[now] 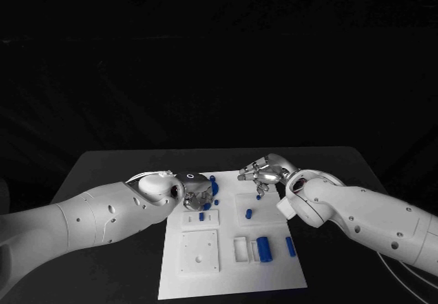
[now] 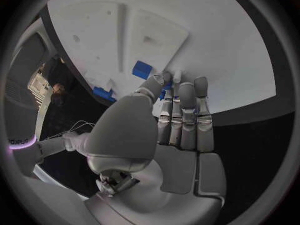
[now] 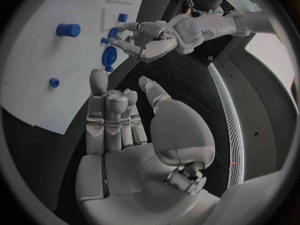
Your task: Assemble the parts on the task board
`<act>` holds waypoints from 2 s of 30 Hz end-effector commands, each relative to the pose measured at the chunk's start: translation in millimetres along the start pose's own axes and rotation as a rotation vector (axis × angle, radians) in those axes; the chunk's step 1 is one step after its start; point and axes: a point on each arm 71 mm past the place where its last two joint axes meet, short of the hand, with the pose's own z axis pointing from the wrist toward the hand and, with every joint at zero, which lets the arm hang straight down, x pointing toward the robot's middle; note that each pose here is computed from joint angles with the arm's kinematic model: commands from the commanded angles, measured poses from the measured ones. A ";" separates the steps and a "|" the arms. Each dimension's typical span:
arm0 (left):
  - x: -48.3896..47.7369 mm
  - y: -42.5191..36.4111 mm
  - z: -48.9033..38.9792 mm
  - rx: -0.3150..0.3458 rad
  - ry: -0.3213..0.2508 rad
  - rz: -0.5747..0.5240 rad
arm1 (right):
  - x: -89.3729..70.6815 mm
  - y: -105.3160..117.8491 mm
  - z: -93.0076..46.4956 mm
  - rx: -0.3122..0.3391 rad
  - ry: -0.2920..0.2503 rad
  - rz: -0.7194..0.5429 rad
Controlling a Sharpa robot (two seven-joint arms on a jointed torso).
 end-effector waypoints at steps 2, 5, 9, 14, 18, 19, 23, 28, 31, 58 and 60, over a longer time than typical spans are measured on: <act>9.7 -2.1 -1.3 0.016 0.017 0.011 | 1.0 1.6 -0.3 -0.016 0.008 -0.001; 9.1 -1.8 -1.8 0.017 0.005 0.010 | 0.9 1.7 -0.3 -0.017 0.007 -0.001; 8.6 -1.3 -2.5 0.018 -0.004 0.010 | 0.8 1.8 -0.3 -0.018 0.005 0.000; 8.0 -0.6 -3.3 0.016 -0.016 0.010 | 0.8 1.9 -0.3 -0.019 0.004 0.000; 7.4 0.2 -4.1 0.015 -0.027 0.011 | 0.7 2.0 -0.3 -0.020 0.002 0.000; 7.3 0.4 -4.4 0.014 -0.030 0.011 | 0.7 2.0 -0.3 -0.020 0.002 0.000; 6.6 2.1 -6.2 0.012 -0.046 0.009 | 0.4 1.8 -0.2 -0.020 -0.001 0.001; 5.5 3.1 -8.6 0.013 -0.063 0.000 | -0.2 1.4 -0.1 -0.020 -0.005 0.001; 4.3 3.2 -9.9 0.014 -0.072 -0.009 | -0.4 1.1 0.1 -0.019 -0.007 0.001; -0.6 -0.2 -12.0 0.039 -0.117 -0.024 | -1.2 0.3 0.3 -0.016 -0.009 0.000; 0.5 -0.8 -11.7 0.041 -0.100 -0.021 | -1.1 0.2 0.4 -0.016 -0.009 0.000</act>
